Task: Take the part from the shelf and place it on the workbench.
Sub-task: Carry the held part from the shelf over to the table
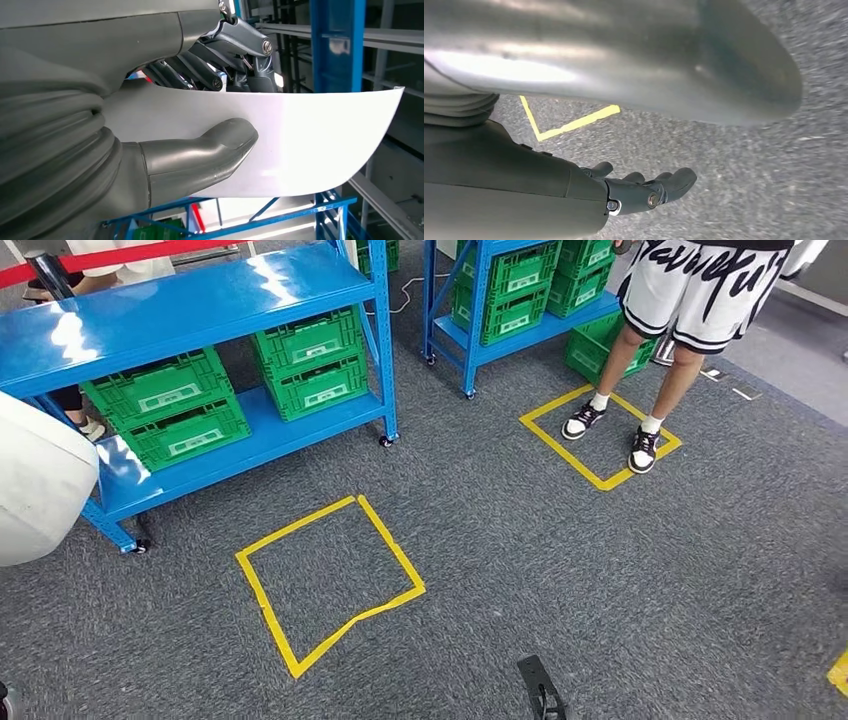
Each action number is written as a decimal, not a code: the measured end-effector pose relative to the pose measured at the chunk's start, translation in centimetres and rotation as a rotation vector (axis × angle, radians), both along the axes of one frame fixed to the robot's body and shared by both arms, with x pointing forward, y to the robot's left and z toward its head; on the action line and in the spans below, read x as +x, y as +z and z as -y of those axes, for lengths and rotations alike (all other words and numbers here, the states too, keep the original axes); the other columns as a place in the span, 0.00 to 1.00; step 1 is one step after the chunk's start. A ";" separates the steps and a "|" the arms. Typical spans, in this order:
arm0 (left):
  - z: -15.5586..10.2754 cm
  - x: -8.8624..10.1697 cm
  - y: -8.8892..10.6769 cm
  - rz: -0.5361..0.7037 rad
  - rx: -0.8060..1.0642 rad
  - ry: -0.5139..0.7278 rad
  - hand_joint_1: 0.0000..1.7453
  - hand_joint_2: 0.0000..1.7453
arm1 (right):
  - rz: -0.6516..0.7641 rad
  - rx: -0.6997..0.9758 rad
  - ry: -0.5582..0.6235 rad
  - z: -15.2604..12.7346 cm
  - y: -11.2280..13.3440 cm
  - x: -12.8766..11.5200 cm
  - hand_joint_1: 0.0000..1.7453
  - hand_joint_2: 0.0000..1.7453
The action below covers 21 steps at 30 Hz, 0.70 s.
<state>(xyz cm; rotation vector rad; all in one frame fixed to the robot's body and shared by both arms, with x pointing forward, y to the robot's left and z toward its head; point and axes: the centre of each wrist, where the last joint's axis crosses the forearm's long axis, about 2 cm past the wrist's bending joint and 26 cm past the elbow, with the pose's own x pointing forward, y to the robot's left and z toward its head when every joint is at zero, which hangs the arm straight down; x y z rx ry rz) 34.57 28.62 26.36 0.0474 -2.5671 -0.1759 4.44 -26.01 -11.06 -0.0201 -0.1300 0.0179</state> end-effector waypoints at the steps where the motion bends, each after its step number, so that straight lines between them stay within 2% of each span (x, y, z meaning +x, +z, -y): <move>1: 0.0 0.0 -0.1 -0.003 0.000 0.000 1.00 1.00 | 0.003 0.002 0.001 0.0 0.0 0.0 0.00 0.00; 17: -0.5 -0.4 -0.9 -0.007 0.008 0.023 1.00 1.00 | 0.002 0.011 0.008 -0.1 0.0 -0.2 0.00 0.00; 21: -0.8 -0.4 -0.7 0.011 0.005 0.036 1.00 1.00 | 0.008 0.026 0.012 -0.2 0.0 -0.2 0.00 0.00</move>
